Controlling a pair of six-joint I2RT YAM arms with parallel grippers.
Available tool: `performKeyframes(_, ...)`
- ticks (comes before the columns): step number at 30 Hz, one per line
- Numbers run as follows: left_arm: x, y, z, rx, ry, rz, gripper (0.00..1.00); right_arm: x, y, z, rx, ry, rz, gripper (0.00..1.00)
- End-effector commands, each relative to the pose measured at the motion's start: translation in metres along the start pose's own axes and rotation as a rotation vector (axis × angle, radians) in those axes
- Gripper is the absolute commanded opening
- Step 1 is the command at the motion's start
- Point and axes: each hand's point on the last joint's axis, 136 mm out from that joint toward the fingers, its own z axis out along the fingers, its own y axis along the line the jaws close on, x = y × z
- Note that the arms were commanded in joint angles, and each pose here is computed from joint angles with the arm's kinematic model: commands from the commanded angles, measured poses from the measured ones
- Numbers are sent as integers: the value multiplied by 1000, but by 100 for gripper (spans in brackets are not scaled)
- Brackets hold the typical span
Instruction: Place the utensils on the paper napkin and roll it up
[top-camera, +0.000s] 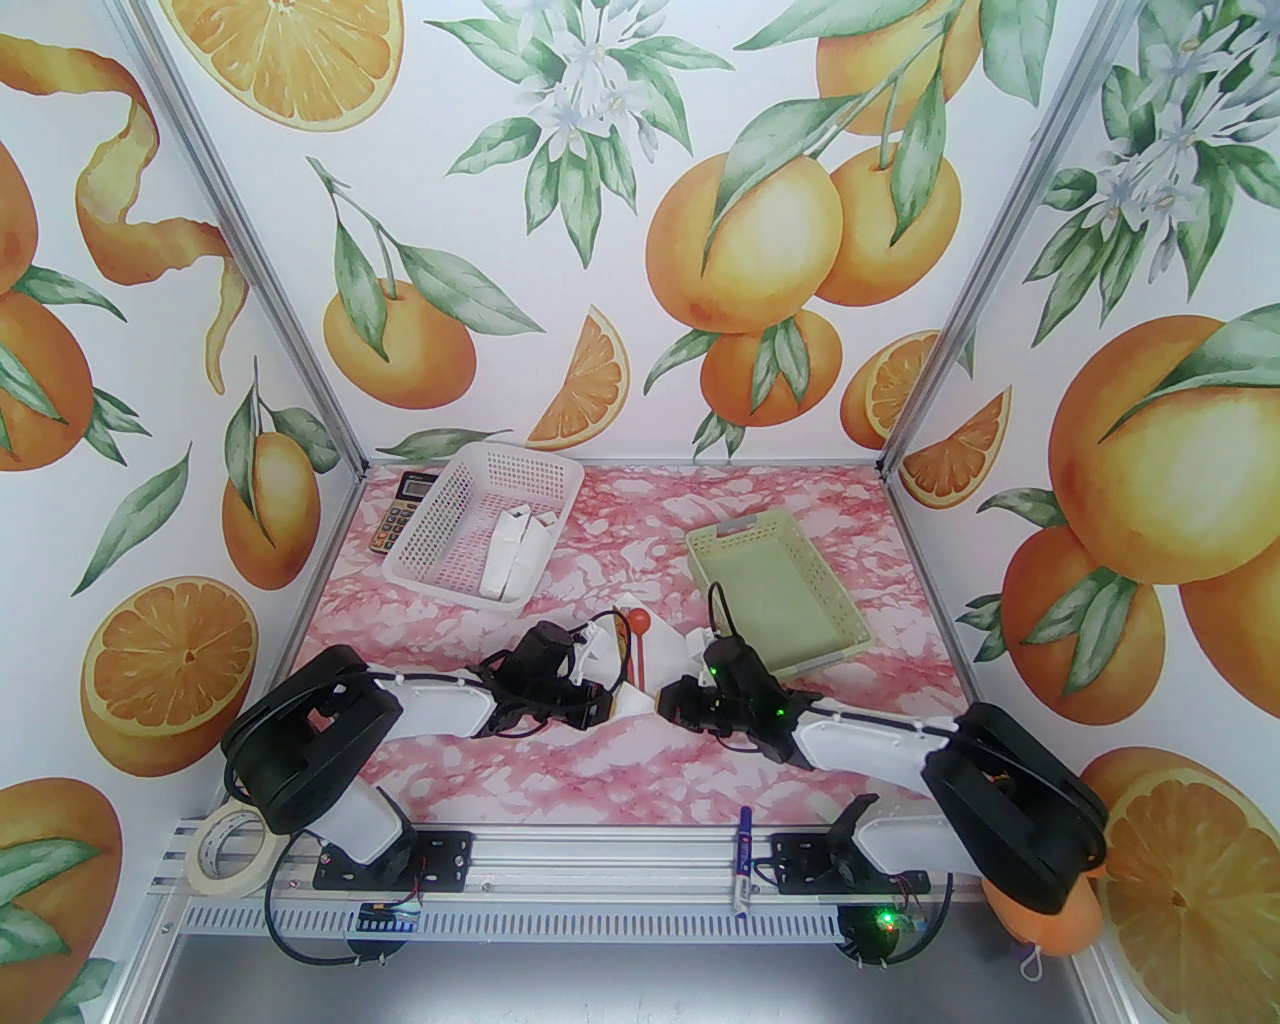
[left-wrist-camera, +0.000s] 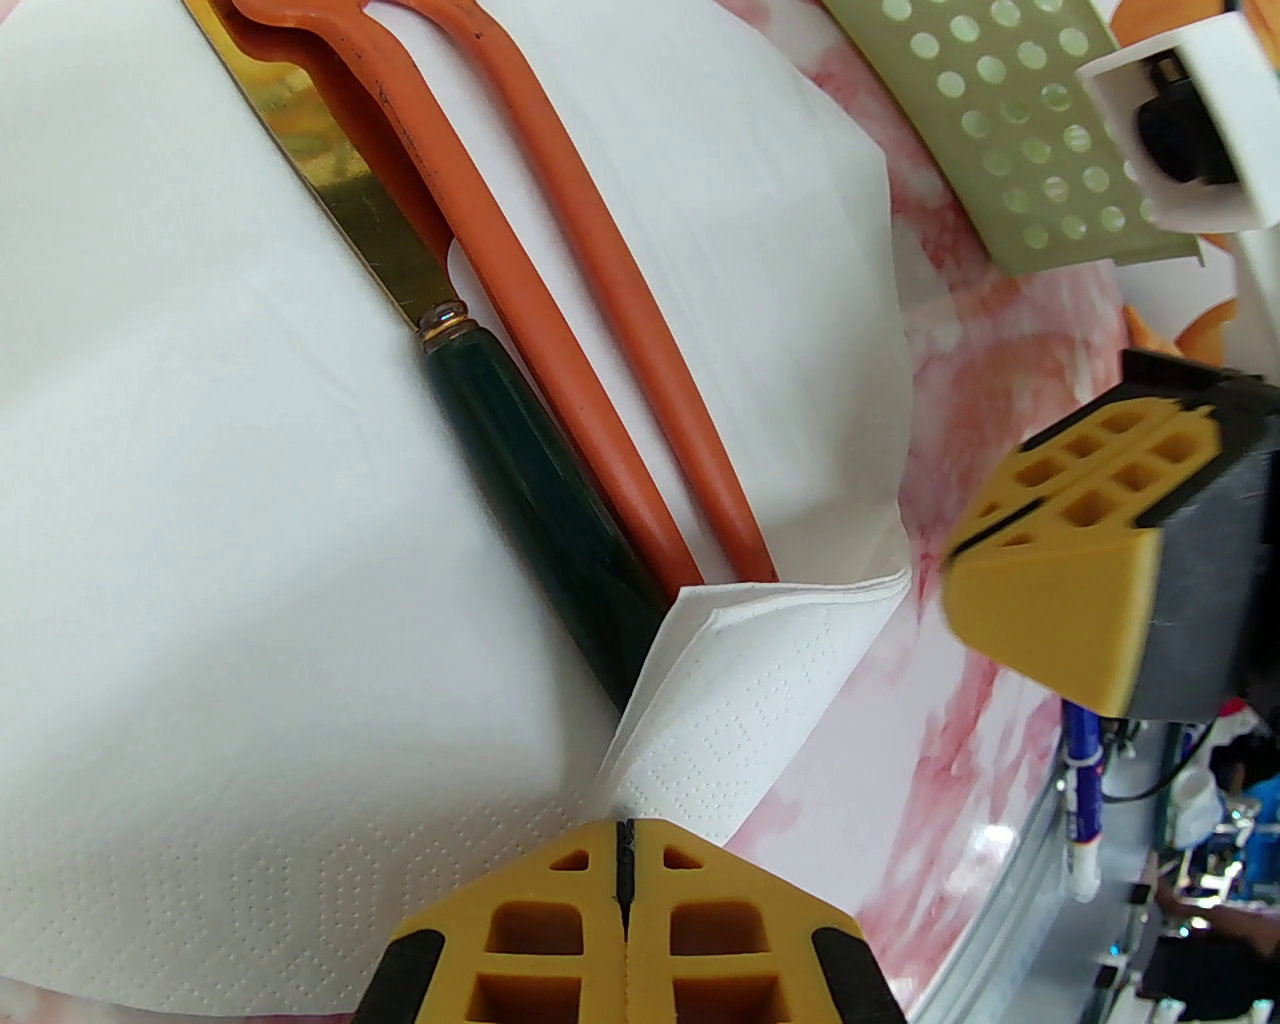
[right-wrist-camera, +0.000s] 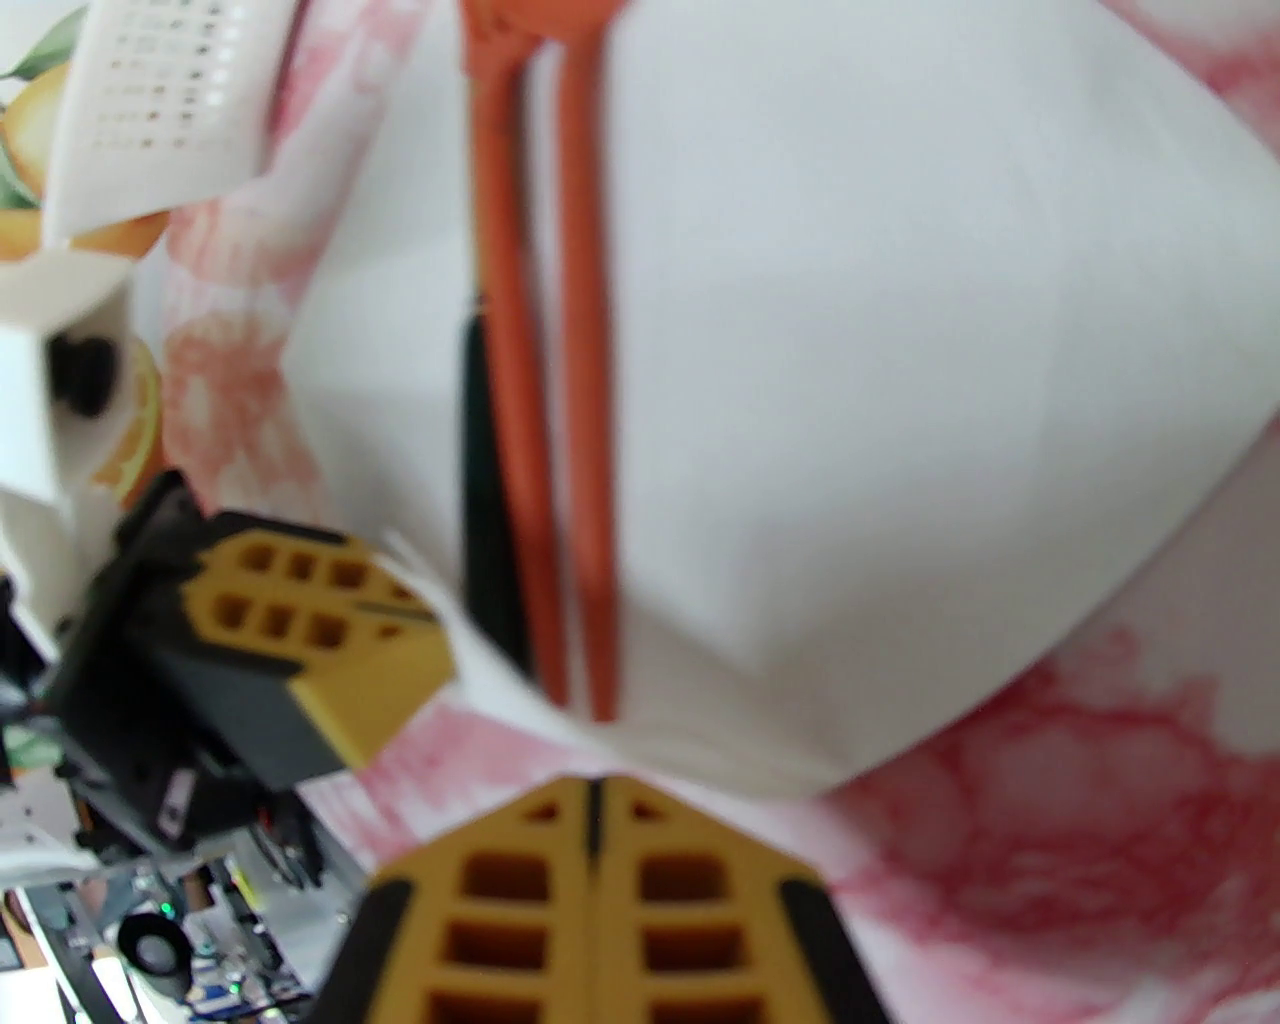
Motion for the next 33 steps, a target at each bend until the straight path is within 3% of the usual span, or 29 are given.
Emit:
performKeyframes(1,1,9,2,-35,13,1,5,-4,5,-3,9,-13,-31,0)
performKeyframes(17,-1,6,1,-30,13,4,6,-6,18,25,-15,10,-52,0)
performKeyframes(33,-14,-11,-13,7,-31,22,17,-9,-1,37,75,7,-51,0)
